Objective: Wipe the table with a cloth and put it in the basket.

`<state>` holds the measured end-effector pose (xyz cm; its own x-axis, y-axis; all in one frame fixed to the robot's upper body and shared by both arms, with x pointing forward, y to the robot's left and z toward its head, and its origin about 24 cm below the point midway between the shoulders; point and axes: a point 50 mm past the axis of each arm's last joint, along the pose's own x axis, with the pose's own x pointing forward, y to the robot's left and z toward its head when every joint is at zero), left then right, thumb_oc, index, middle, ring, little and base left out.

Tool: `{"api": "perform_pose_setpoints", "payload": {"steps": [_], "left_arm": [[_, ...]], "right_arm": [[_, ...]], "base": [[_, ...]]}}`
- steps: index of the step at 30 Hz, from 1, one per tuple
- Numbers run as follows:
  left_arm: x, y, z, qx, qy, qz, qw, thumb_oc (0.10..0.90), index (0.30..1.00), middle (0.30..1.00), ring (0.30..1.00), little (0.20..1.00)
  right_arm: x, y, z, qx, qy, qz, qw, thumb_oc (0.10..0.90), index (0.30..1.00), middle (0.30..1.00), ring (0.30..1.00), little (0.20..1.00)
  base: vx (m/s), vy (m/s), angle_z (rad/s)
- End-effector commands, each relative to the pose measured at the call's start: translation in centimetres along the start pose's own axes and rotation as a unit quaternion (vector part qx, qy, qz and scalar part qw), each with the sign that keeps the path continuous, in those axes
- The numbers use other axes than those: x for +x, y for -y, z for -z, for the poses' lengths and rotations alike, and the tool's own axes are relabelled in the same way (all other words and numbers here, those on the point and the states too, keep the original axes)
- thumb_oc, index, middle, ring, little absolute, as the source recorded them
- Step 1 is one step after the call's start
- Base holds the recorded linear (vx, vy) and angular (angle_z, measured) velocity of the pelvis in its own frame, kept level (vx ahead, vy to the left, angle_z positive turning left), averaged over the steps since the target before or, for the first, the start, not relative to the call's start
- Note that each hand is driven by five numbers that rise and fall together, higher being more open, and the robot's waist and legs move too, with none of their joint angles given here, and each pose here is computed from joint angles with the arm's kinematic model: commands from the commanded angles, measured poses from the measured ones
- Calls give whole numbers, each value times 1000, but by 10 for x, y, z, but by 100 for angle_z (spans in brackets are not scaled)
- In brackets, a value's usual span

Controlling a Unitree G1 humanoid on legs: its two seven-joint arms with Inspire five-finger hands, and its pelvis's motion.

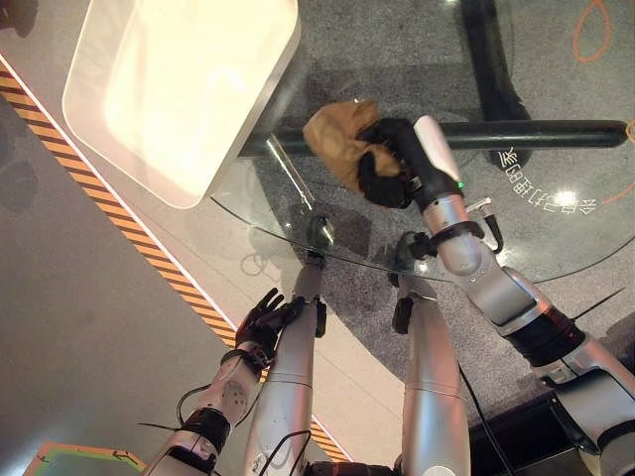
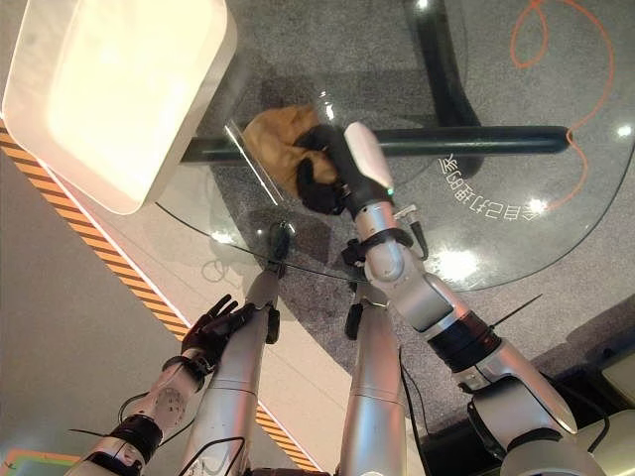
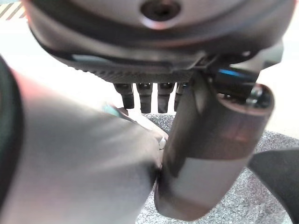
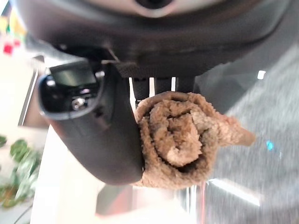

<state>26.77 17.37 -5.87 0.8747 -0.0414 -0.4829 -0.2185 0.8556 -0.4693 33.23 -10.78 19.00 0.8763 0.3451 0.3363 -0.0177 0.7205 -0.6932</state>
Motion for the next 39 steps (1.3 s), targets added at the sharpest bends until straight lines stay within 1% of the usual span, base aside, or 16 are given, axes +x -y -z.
{"api": "perform_pose_setpoints", "payload": {"steps": [1, 3, 9, 14, 16, 21, 27, 33, 39], "left_arm": [[-17, -18, 39, -10, -67, -28, 997, 800, 900, 900, 900, 900], [-16, -17, 39, -10, -67, -27, 997, 800, 900, 900, 900, 900], [-16, -17, 36, -12, -61, -27, 998, 800, 900, 900, 900, 900], [-15, -15, 29, -24, -32, -15, 999, 800, 900, 900, 900, 900], [-13, -9, 18, -29, -4, -18, 999, 800, 900, 900, 900, 900], [-14, -7, 6, -54, 29, -2, 998, 800, 900, 900, 900, 900], [-18, -2, 0, -70, 47, 21, 996, 800, 900, 900, 900, 900], [-25, 9, -17, -108, 79, 76, 988, 800, 900, 900, 900, 900], [-35, 6, -21, -111, 80, 88, 987, 800, 900, 900, 900, 900]], "right_arm": [[-6, 2, -72, 52, 183, -15, 982, 100, 300, 300, 300, 200], [-6, -2, -72, 45, 181, -29, 982, 100, 300, 300, 300, 200], [-5, -3, -66, 45, 168, -24, 984, 100, 300, 300, 300, 200], [-4, -1, -64, 47, 164, -16, 985, 100, 300, 300, 300, 200], [-5, 1, -61, 50, 159, -12, 986, 100, 300, 300, 300, 200], [-6, 2, -55, 51, 147, -12, 988, 100, 300, 300, 300, 200], [-13, 5, -42, 65, 124, -4, 990, 100, 300, 300, 300, 200], [-25, 8, -25, 84, 93, 13, 992, 100, 300, 300, 300, 200], [-38, 15, -13, 88, 85, 43, 992, 100, 300, 300, 300, 200]], "base": [[0, 0, 0], [0, 0, 0], [0, 0, 0], [0, 0, 0], [-17, -36, 2], [-26, -23, 1], [-39, -48, -1], [-54, -73, 1], [-41, -85, 5]]}}
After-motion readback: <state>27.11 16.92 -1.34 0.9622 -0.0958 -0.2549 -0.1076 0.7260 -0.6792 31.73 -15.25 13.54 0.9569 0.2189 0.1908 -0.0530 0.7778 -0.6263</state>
